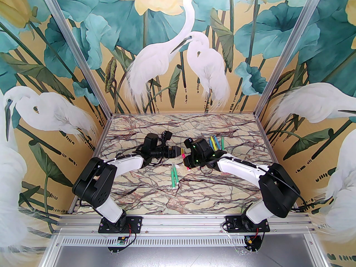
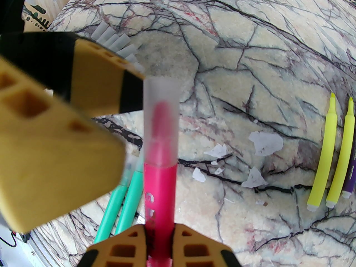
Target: Open the pen caps
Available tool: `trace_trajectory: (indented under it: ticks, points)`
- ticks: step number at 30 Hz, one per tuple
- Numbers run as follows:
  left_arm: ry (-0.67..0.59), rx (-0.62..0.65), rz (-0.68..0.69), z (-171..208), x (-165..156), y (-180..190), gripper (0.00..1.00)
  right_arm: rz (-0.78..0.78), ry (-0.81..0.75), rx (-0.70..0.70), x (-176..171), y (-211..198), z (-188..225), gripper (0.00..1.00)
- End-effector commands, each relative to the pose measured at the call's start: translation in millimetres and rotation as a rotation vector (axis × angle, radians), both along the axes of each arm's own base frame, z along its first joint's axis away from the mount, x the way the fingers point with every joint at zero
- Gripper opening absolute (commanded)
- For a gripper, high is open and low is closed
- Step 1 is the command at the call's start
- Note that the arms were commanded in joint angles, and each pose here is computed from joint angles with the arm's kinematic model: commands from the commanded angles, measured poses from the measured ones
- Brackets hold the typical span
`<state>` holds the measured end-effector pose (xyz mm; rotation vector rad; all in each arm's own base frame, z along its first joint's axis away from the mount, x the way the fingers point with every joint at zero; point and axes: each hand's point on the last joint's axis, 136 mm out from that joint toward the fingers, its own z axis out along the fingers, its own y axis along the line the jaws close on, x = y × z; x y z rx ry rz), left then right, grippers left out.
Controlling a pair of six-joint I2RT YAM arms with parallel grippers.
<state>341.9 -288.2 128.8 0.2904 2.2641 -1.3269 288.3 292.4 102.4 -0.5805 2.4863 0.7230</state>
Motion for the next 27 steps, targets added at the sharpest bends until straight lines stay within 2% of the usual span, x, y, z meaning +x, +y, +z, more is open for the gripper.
trace_trajectory:
  ticks: [1, 7, 19, 22, 24, 27]
  points:
    - [-0.003, -0.034, -0.025, 8.3, 4.1, -11.0, 0.69, 0.033, -0.031, 0.033, -2.2, 3.0, 10.3, 0.14]
    - [0.025, -0.039, -0.043, 6.8, 6.5, -18.0, 0.58, 0.040, -0.035, 0.040, -2.6, 4.5, 11.2, 0.14]
    - [0.059, -0.069, -0.074, 10.2, 4.1, -24.1, 0.26, 0.021, -0.062, 0.037, 3.9, 3.6, 13.3, 0.14]
    - [0.054, -0.071, -0.073, 12.3, 4.3, -24.1, 0.21, 0.019, -0.065, 0.037, 5.0, 4.2, 13.4, 0.15]
    - [0.052, -0.071, -0.074, 13.4, 4.1, -24.0, 0.16, 0.017, -0.070, 0.039, 6.2, 4.2, 14.2, 0.17]
    - [0.051, -0.074, -0.074, 15.9, 4.8, -24.5, 0.11, 0.013, -0.073, 0.034, 6.6, 3.6, 12.8, 0.29]
